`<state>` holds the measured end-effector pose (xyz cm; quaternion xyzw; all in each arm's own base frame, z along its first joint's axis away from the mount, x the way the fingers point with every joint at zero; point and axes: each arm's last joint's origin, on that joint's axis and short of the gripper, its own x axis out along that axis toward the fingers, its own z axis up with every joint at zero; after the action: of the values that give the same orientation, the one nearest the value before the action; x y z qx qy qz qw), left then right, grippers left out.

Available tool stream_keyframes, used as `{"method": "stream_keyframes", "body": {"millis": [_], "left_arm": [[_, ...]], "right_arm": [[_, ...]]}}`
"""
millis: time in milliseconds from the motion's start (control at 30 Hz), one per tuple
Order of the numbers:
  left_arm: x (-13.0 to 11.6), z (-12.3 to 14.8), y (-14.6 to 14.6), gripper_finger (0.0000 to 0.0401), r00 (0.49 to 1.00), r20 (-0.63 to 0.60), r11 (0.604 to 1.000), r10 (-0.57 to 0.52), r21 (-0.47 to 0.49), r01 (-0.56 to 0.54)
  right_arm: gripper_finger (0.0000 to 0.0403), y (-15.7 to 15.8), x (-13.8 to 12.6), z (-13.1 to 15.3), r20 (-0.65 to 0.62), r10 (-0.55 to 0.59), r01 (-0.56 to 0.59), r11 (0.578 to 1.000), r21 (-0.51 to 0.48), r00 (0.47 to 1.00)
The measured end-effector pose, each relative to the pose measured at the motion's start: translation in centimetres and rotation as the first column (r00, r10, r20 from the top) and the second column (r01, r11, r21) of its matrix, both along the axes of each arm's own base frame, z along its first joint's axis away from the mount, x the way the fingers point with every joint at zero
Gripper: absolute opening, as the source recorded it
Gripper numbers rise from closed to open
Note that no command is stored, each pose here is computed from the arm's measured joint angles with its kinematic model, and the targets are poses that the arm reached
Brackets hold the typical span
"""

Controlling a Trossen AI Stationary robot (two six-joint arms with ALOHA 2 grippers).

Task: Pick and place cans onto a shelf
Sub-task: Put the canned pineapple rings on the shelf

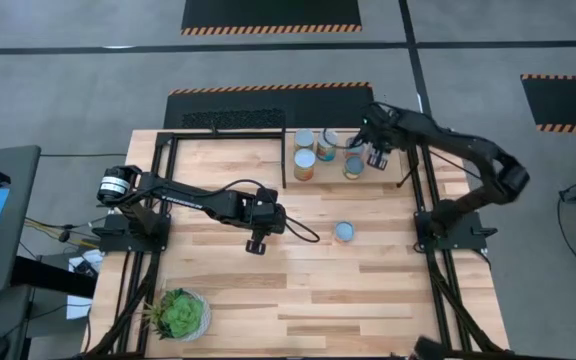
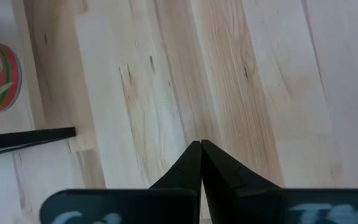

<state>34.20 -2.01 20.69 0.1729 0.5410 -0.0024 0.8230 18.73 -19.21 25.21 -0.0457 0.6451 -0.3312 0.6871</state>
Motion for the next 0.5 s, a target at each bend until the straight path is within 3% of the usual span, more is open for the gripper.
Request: {"method": "stream_keyframes", "body": {"millis": [167,300,500], "left_arm": [[0.0,0.0,0.0,0.0,1.0,0.0,1.0,0.003,-0.001,-0.003],[0.0,0.0,0.0,0.0,1.0,-0.001,1.0,0.004,-0.001,-0.004],[0.0,0.0,0.0,0.0,1.0,-0.003,1.0,0.004,-0.001,-0.004]], "right_arm": [[0.0052,5.8,0.3,2.6,0.18,0.034,-0.06,0.989,0.137,0.983],[0.0052,10.1,0.7,3.6,0.364,0.082,-0.187,0.946,0.264,0.928],[0.0052,15.2,1.7,2.0,0.399,0.189,-0.331,0.886,0.325,0.897]]}}
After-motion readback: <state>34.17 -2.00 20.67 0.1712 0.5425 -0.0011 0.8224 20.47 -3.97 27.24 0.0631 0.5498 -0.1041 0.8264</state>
